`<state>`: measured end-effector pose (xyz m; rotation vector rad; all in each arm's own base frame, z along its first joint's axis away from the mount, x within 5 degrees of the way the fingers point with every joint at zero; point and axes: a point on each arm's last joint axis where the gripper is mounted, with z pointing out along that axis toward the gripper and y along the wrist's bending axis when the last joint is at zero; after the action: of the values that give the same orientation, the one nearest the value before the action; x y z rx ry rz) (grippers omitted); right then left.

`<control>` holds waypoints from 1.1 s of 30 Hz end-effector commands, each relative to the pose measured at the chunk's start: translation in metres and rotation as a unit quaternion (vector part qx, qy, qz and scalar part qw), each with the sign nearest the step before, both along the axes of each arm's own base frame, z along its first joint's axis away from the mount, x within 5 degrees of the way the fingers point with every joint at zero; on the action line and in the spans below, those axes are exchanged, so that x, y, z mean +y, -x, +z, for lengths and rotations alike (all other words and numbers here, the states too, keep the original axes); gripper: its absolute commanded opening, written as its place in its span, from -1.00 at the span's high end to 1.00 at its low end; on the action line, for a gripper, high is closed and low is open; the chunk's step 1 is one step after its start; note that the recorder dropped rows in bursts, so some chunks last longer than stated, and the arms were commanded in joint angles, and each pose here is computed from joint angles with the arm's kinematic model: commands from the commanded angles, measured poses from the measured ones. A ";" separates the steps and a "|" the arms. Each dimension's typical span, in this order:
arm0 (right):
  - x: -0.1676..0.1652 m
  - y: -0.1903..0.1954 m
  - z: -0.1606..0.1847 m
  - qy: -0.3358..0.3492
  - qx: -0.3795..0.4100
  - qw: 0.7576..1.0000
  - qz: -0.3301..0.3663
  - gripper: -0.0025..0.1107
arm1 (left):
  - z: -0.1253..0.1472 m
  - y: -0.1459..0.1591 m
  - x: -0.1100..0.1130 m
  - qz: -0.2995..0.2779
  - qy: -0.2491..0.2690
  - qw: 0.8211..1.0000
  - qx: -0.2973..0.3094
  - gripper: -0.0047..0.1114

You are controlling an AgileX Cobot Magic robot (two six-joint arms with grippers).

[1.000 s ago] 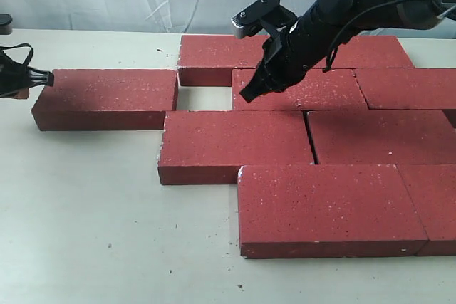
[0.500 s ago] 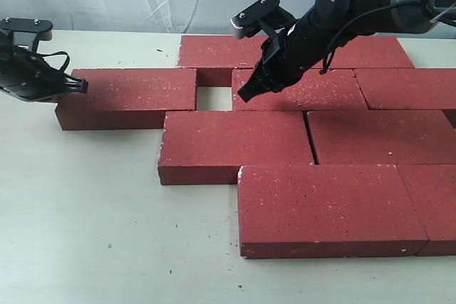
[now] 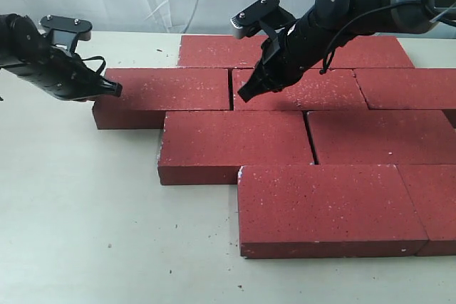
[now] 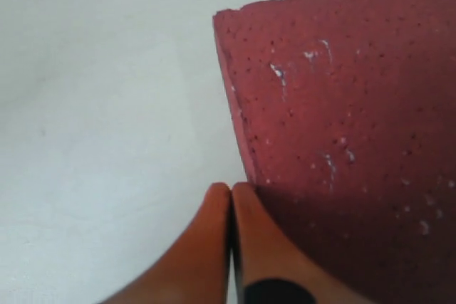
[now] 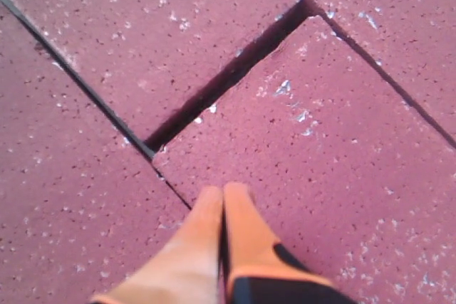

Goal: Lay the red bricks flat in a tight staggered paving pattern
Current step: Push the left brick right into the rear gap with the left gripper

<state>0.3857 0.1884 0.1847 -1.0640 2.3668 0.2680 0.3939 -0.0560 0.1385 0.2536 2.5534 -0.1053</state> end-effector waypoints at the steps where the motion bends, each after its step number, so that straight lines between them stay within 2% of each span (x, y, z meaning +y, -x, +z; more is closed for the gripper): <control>1: -0.001 0.000 0.001 -0.002 -0.002 1.000 -0.002 0.97 | -0.001 0.000 -0.010 -0.008 0.001 1.000 -0.011 0.92; 7: -0.001 0.000 0.001 -0.002 -0.002 1.000 -0.002 0.97 | -0.001 0.000 -0.011 -0.011 0.001 1.000 -0.010 0.92; 14: -0.001 0.000 0.001 -0.002 -0.002 1.000 -0.002 0.97 | -0.013 -0.001 -0.012 -0.019 -0.006 1.000 0.000 0.92; 24: -0.002 0.000 0.000 0.003 -0.002 1.000 0.002 0.97 | -0.011 -0.001 -0.011 -0.035 -0.024 0.999 -0.008 0.92; 33: -0.002 0.000 0.000 0.003 0.001 1.000 0.002 0.97 | -0.010 -0.004 -0.002 -0.023 -0.024 0.999 -0.016 0.92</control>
<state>0.3857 0.1884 0.1847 -1.0668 2.3654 0.2672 0.3966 -0.0614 0.1290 0.3361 2.5303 -0.0659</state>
